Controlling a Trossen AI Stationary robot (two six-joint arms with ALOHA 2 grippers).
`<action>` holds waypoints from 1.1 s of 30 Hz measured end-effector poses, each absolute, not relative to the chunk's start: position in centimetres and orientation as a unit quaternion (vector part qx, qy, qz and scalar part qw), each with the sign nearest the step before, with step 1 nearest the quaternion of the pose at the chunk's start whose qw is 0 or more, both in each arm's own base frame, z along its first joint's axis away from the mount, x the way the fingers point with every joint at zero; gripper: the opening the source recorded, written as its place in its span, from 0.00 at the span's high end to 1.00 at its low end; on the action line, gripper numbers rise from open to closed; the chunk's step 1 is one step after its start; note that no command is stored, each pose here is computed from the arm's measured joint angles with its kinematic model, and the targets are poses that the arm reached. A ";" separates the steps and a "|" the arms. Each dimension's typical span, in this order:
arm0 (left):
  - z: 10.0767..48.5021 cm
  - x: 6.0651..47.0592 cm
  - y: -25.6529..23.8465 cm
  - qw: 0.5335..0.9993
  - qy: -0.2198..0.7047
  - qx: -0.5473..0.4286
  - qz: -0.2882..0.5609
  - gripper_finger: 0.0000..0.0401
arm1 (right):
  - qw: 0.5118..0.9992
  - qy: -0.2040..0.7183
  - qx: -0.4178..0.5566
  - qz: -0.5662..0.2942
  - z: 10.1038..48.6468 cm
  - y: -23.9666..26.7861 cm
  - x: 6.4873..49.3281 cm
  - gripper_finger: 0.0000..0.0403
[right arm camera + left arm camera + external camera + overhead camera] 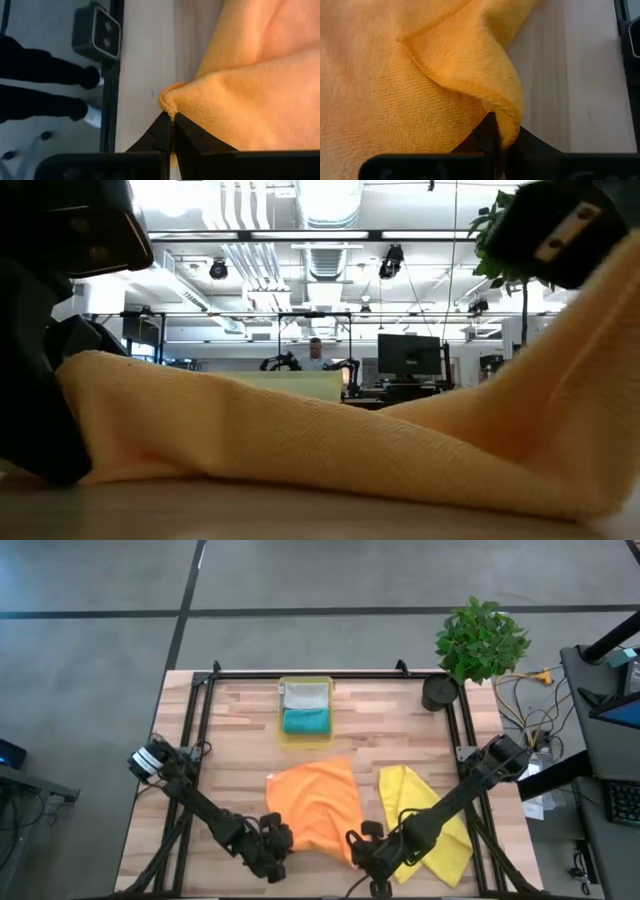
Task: Fold microfiber towels
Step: Fold the orange microfiber cloth
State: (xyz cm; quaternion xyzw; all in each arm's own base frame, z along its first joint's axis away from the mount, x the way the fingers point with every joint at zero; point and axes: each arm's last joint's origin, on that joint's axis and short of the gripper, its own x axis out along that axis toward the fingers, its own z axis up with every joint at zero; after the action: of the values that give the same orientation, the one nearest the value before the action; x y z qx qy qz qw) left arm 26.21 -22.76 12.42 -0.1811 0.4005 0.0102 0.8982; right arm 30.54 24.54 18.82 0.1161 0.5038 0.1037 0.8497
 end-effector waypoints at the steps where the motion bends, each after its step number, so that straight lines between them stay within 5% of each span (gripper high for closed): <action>1: 12.4 26.2 -22.7 0.896 0.403 -0.185 0.009 1.00 | 0.845 0.509 0.120 0.106 18.6 24.5 30.4 0.98; 7: 12.6 25.9 -22.9 0.885 0.423 -0.189 -0.036 0.96 | 0.809 0.546 0.148 0.158 17.3 24.6 29.6 0.96; 14: 13.1 25.2 -22.5 0.879 0.425 -0.208 -0.061 0.68 | 0.789 0.544 0.180 0.223 18.1 25.0 29.4 0.79; 22: 16.5 24.5 -22.0 0.880 0.401 -0.237 -0.090 0.44 | 0.835 0.472 0.152 0.238 21.6 23.9 29.4 0.62; 27: 17.5 23.6 -20.2 0.874 0.416 -0.253 -0.002 0.46 | 0.869 0.441 0.141 0.175 21.5 21.6 31.4 0.63; 33: 16.7 23.6 -17.1 0.860 0.454 -0.210 0.102 0.68 | 0.885 0.422 0.137 0.141 21.1 18.2 33.8 0.68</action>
State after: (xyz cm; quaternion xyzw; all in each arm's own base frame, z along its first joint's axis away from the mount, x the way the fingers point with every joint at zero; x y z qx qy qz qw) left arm 23.62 -17.15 16.70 -0.2098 0.4537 0.1015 0.8601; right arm 33.81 18.20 21.14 0.1373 0.4223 0.1411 0.8848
